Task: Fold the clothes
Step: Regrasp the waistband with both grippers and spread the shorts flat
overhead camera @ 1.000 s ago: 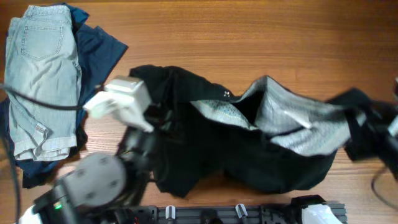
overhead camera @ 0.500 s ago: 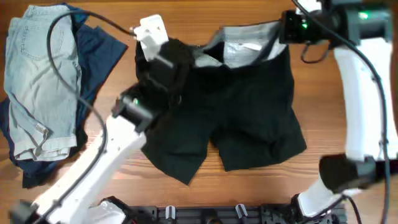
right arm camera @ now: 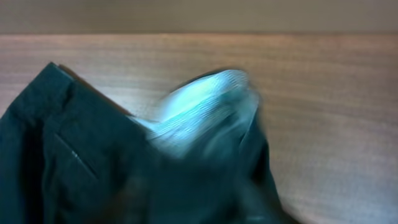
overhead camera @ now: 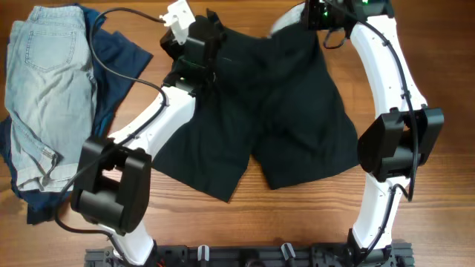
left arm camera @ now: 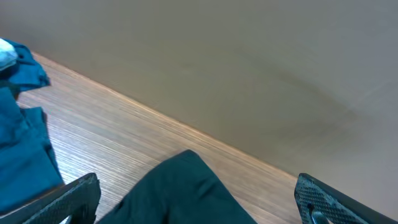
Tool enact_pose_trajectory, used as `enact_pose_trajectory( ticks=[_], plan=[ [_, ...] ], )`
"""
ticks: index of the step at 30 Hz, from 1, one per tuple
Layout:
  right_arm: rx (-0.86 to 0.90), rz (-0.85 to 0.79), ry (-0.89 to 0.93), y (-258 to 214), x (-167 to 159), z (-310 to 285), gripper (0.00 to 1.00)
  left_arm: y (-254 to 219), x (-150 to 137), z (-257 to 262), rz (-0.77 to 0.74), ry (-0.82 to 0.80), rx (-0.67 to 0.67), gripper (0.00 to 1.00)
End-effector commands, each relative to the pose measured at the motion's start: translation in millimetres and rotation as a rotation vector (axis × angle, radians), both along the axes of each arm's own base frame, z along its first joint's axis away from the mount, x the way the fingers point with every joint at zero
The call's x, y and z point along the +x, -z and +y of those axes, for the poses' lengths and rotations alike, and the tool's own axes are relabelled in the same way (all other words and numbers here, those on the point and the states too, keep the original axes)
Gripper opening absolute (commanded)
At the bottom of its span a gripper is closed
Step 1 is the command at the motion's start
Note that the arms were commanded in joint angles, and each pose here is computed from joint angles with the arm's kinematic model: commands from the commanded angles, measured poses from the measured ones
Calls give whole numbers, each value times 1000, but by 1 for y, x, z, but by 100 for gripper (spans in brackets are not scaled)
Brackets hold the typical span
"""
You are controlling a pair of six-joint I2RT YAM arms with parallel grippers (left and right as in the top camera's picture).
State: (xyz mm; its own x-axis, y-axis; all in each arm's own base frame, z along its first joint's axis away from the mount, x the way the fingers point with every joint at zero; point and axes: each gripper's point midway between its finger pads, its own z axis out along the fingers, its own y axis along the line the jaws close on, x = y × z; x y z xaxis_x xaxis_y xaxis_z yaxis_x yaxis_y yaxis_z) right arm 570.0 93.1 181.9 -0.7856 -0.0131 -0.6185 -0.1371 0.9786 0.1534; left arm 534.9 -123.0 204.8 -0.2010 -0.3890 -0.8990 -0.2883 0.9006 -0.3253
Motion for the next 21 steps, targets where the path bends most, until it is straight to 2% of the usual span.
enact_pose_trajectory(
  ticks=[1, 3, 5, 6, 9, 11, 15, 18, 21],
  plan=[
    [5, -28, 9, -4, 7, -4, 80, -3, 1, 11, 18, -9, 31, 100],
    [4, 0, 26, 0, 3, -13, 88, 11, -8, 13, 103, -2, 61, 100],
    [13, 72, 64, 10, -9, -20, 88, 19, -18, 13, 170, 25, 73, 100],
    [37, 142, 122, 18, -20, -27, 96, 20, -24, 12, 204, 51, 71, 100],
    [140, 356, 151, 35, -62, -40, 97, 10, -52, -2, 297, 182, 31, 100],
    [146, 462, 175, 43, -86, -54, 96, 9, -70, -9, 354, 249, 8, 100],
    [113, 557, 139, 46, -112, -62, 83, 8, -104, -16, 458, 339, -31, 100],
    [110, 530, 130, 22, -123, -61, 79, -21, -118, -18, 414, 376, -64, 100],
    [-17, 512, 323, -34, -170, -92, 77, -68, -149, -6, 342, 383, -77, 100]
  ],
)
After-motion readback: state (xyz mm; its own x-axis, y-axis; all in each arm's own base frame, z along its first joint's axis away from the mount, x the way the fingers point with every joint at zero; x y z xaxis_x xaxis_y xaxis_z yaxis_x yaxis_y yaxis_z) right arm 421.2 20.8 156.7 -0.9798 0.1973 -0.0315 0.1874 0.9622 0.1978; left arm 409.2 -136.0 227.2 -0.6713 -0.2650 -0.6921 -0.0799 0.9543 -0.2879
